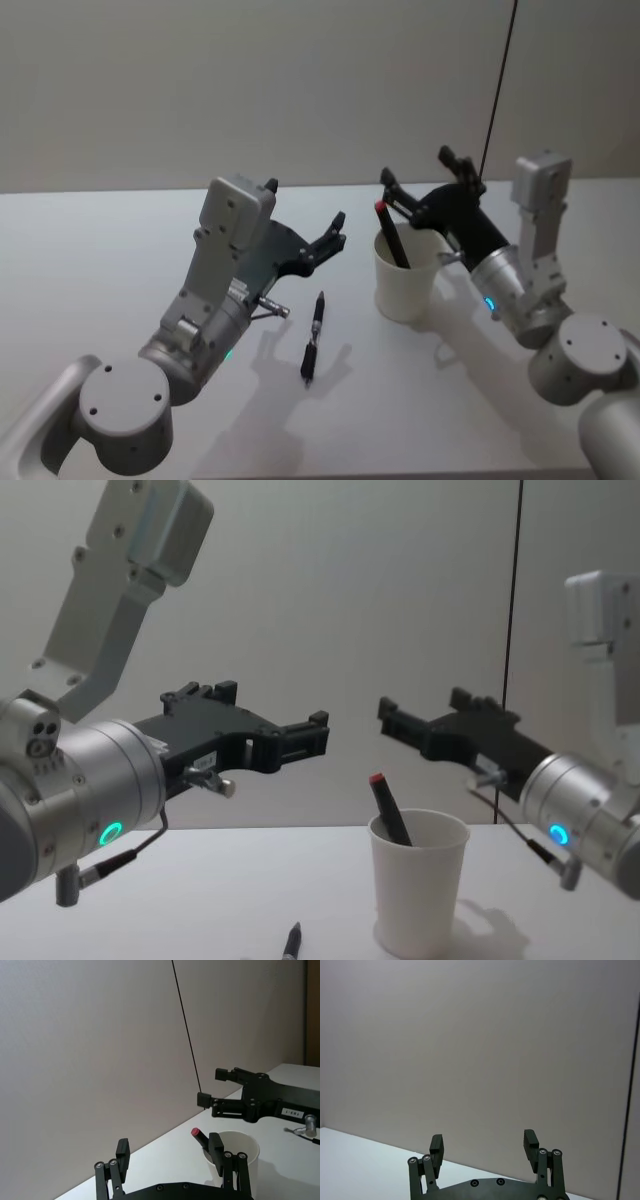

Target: Place the pen into the pen holder.

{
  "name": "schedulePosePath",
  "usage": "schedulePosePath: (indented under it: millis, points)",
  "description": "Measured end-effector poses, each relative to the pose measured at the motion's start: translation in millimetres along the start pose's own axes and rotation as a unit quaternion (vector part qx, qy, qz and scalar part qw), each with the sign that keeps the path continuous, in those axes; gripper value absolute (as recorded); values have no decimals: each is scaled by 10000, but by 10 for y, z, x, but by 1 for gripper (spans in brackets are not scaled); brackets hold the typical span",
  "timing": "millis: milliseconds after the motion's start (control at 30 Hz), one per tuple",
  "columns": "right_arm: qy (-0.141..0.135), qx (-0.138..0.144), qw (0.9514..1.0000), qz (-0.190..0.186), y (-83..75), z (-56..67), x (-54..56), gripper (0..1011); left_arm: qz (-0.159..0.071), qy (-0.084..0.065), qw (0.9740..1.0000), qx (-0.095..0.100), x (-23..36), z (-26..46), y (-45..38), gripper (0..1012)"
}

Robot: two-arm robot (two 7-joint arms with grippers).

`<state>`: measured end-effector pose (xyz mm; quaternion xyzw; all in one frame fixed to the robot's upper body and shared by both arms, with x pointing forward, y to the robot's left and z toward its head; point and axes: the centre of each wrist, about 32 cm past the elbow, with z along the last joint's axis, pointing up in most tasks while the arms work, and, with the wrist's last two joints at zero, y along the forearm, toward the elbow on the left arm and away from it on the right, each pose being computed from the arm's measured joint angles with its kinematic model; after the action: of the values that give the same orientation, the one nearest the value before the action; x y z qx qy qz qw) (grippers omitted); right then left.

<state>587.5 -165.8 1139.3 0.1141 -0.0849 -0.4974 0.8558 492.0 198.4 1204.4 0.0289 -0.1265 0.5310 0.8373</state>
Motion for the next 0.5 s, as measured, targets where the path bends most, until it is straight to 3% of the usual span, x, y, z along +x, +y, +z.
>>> schedulePosePath:
  millis: [500]
  points:
    - [165, -145, 9966, -790, -320, 327, 69, 1001, 0, 0, 10000, 0, 0, 0, 0, 1004]
